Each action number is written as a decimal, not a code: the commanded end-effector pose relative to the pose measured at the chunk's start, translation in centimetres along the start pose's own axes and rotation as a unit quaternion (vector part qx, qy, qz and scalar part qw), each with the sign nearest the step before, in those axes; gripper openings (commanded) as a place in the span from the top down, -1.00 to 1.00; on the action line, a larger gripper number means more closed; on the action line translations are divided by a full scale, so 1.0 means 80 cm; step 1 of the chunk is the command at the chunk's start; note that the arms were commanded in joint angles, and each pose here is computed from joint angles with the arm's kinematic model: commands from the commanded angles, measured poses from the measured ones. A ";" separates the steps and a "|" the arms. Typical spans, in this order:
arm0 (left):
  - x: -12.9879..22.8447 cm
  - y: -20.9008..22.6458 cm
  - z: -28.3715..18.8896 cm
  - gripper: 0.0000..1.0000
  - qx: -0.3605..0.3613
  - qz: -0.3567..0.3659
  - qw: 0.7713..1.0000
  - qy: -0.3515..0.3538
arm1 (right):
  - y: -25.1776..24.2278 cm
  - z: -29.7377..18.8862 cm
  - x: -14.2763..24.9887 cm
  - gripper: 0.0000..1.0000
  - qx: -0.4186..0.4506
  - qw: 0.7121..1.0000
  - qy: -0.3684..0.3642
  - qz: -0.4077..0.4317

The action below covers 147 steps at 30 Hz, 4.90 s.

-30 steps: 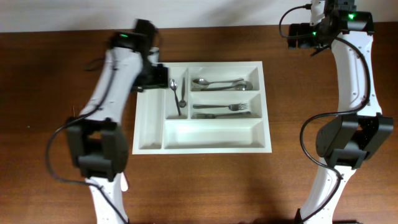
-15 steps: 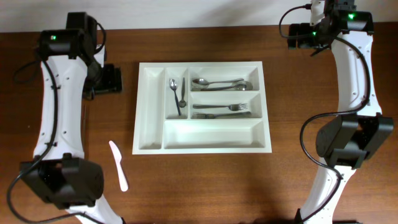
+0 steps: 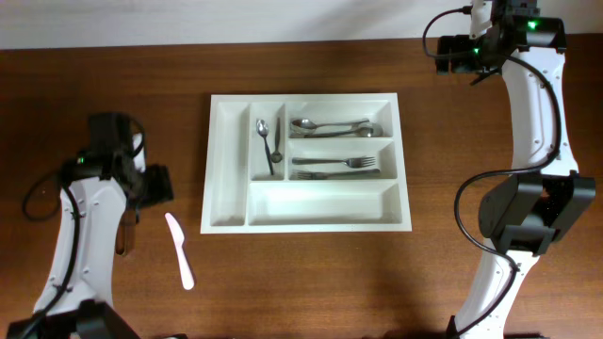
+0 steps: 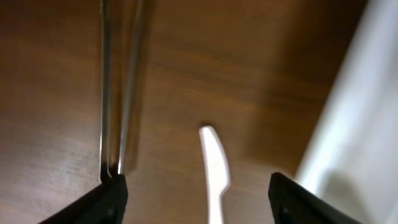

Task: Pack container
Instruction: 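Move the left gripper back left of the tray and grasp another metal knife, then lay the second metal knife in the narrow left compartment and release, then lower the left gripper onto the white plastic knife and close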

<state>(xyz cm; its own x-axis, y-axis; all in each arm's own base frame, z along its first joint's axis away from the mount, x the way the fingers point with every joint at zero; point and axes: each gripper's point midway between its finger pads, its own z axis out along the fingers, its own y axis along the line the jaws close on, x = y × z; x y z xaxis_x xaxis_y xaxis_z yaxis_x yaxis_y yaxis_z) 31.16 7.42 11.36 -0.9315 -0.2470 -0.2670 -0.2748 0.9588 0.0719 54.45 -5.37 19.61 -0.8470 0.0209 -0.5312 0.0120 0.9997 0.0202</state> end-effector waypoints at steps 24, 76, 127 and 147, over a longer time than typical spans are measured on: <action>0.011 0.067 0.146 -0.04 -0.023 0.016 0.999 0.043 | 0.003 -0.021 -0.013 -0.98 0.000 1.000 -0.021 0.000; -0.068 -0.255 0.074 0.97 0.138 0.145 0.978 0.055 | 0.003 -0.021 -0.013 -0.98 0.000 1.000 -0.021 0.000; 0.105 -0.013 0.088 -0.48 0.000 0.011 0.998 0.065 | 0.003 -0.021 -0.013 -0.98 0.000 1.000 -0.021 0.000; 0.142 -0.043 0.184 0.67 0.036 -0.077 0.982 0.166 | 0.003 -0.021 -0.013 -0.98 0.000 1.000 -0.021 0.000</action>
<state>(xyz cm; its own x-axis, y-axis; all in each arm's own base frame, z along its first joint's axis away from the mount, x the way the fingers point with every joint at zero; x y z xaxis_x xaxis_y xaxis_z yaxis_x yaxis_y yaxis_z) 30.30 5.63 -1.06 -0.9054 -0.3868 -0.1748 -0.3944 0.9189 0.0098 54.45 -5.37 19.61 -0.8470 0.0216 -0.5312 0.0126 0.9997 0.0206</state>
